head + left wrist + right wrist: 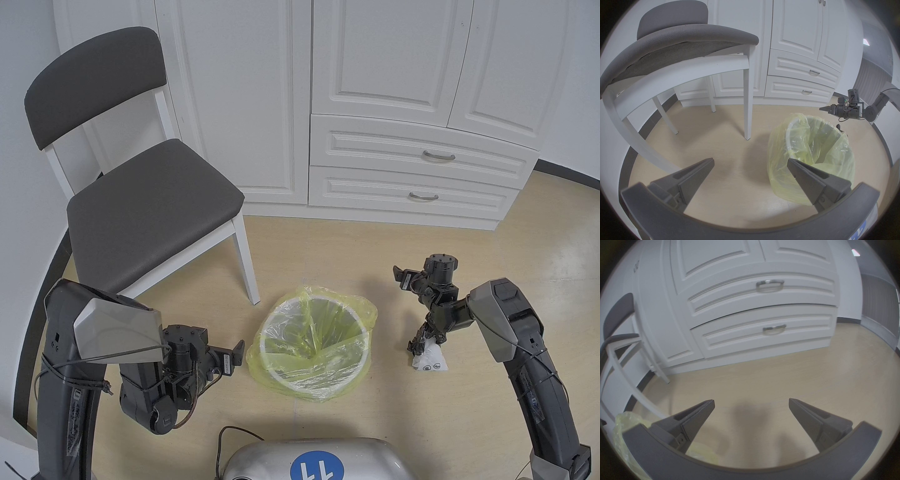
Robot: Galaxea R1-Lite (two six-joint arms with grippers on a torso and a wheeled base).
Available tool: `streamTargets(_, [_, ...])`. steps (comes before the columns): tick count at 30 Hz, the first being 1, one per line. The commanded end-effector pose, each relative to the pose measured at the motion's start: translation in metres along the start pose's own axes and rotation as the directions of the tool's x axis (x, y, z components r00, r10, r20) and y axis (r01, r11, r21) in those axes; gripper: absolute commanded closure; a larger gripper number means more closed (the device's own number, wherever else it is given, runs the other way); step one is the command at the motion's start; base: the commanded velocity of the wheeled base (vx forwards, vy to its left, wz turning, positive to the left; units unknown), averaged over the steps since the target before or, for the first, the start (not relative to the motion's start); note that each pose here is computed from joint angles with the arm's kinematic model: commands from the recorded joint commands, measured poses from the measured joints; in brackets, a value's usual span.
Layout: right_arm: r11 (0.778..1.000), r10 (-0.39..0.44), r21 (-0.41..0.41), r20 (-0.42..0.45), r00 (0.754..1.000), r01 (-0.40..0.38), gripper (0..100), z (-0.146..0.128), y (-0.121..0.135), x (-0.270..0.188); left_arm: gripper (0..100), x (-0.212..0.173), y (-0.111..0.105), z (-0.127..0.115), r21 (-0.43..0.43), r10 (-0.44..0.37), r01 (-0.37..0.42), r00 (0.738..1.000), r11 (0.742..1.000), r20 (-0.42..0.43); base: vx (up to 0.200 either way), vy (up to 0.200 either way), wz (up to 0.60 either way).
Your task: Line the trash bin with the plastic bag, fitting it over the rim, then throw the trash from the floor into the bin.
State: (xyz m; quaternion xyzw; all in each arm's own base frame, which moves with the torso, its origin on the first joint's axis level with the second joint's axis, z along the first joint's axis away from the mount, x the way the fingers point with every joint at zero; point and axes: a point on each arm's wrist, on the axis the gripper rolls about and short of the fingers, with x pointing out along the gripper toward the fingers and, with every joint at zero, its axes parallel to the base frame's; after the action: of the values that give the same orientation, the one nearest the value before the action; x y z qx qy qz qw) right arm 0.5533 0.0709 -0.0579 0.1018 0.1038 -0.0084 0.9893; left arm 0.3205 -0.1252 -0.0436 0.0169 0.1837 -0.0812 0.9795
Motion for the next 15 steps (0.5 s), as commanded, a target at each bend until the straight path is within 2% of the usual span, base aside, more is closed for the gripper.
streamTargets(1, [0.997,-0.073,-0.018,-0.004,0.997,0.073,0,0.054,0.030,-0.042,0,-0.003,-0.003,0.013,0.001,-0.017,0.017,0.999,1.000,0.039,0.000,0.000,0.00])
streamTargets(4, [0.997,0.042,-0.054,-0.144,0.989,-0.050,0,0.062,0.057,-0.099,0,-0.007,-0.001,0.023,0.001,-0.058,0.058,0.996,0.998,0.063,0.000,0.000,0.00])
streamTargets(5, [0.996,0.054,-0.056,-0.150,0.987,-0.063,0,0.064,0.060,-0.104,0,-0.007,-0.001,0.024,0.001,-0.061,0.061,0.996,0.998,0.066,0.000,0.000,0.00])
streamTargets(7, [0.987,0.114,-0.088,-0.179,0.977,-0.132,0,0.076,0.085,-0.137,0,-0.011,0.000,0.029,0.000,-0.102,0.102,0.992,0.995,0.075,0.000,0.000,0.00])
streamTargets(10, [0.964,0.160,-0.176,-0.227,0.961,-0.202,0,0.086,0.109,-0.169,0,-0.017,0.007,0.035,-0.005,-0.112,0.113,0.991,0.994,0.080,0.000,0.000,0.00])
streamTargets(11, [0.945,0.173,-0.227,-0.269,0.948,-0.237,0,0.086,0.120,-0.183,0,-0.025,0.013,0.041,-0.009,-0.121,0.122,0.989,0.992,0.087,0.000,0.000,0.00])
streamTargets(12, [0.937,0.173,-0.247,-0.284,0.943,-0.246,0,0.087,0.124,-0.187,0,-0.029,0.016,0.043,-0.011,-0.129,0.130,0.988,0.991,0.088,0.000,0.000,0.00])
streamTargets(14, [0.904,0.184,-0.312,-0.334,0.924,-0.293,0,0.085,0.139,-0.202,0,-0.044,0.027,0.041,-0.018,-0.182,0.183,0.982,0.983,0.054,0.000,0.000,0.00])
streamTargets(15, [0.902,0.183,-0.315,-0.335,0.924,-0.294,0,0.085,0.140,-0.203,0,-0.045,0.027,0.041,-0.019,-0.186,0.187,0.981,0.982,0.053,0.000,0.000,0.00])
